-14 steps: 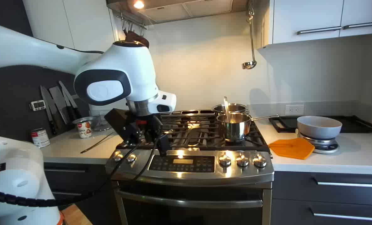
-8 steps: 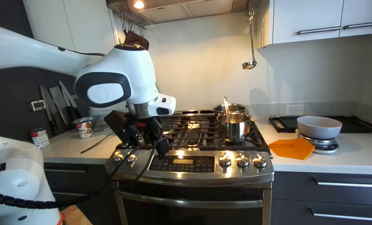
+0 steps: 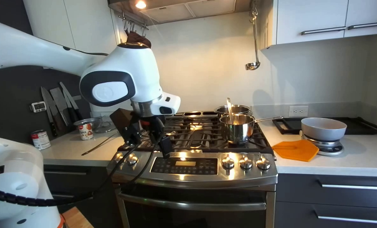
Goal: Push a button on the stove control panel
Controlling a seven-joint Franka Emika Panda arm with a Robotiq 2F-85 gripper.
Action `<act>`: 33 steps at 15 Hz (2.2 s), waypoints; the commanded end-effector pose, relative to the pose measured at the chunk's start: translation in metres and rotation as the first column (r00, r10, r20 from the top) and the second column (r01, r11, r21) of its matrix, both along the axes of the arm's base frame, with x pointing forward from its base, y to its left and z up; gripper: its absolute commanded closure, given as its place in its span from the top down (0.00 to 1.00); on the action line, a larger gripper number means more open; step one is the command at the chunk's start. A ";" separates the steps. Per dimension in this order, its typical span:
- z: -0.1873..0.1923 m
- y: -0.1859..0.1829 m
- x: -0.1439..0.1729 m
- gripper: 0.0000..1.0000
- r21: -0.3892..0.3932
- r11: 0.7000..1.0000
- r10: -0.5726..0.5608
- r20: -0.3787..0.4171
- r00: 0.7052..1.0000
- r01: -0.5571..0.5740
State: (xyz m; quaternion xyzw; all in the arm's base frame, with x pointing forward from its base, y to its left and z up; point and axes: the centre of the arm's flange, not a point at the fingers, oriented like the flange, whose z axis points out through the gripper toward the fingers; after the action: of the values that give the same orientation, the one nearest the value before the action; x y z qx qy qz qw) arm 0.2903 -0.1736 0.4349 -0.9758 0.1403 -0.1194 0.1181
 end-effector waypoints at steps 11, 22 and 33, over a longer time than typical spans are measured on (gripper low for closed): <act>-0.065 -0.024 0.095 0.34 0.157 0.769 -0.599 -0.158 0.785 0.619; -0.103 -0.023 0.120 0.01 0.104 0.667 -0.726 -0.135 0.675 0.738; -0.120 -0.005 0.132 0.00 0.086 0.708 -0.680 -0.188 0.709 0.701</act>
State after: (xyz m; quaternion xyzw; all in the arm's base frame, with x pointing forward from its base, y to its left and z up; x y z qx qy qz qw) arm 0.4193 -0.1845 0.3248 -0.8413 0.5178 -0.0887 0.1276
